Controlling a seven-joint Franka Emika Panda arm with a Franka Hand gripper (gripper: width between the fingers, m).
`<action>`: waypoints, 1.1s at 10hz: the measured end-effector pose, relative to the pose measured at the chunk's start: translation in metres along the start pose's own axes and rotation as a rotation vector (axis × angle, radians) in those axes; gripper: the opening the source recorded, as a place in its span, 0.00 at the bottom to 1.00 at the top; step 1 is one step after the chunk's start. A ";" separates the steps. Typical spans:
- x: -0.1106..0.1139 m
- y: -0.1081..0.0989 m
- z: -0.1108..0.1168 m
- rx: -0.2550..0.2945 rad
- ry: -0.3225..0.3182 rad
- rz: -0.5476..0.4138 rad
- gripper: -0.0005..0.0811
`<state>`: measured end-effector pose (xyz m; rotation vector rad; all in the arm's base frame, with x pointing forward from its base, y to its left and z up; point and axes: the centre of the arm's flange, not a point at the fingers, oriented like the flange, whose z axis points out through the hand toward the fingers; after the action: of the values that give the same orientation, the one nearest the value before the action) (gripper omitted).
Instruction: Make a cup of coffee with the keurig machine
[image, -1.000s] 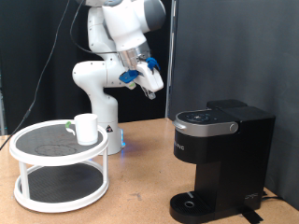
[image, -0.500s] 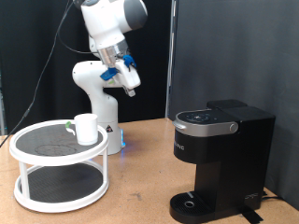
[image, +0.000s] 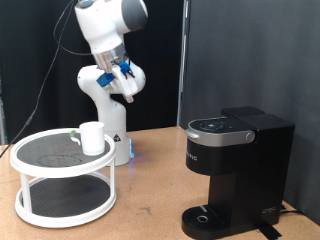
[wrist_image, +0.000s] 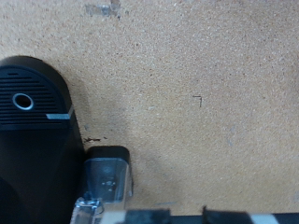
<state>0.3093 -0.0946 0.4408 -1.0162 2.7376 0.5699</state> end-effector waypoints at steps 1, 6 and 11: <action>0.014 -0.005 -0.007 -0.001 -0.026 0.023 0.01; 0.087 -0.030 -0.033 0.030 -0.054 0.094 0.01; 0.106 -0.036 -0.042 0.056 -0.102 0.100 0.01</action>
<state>0.2522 -0.1993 0.4385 -0.8187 2.7096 0.5407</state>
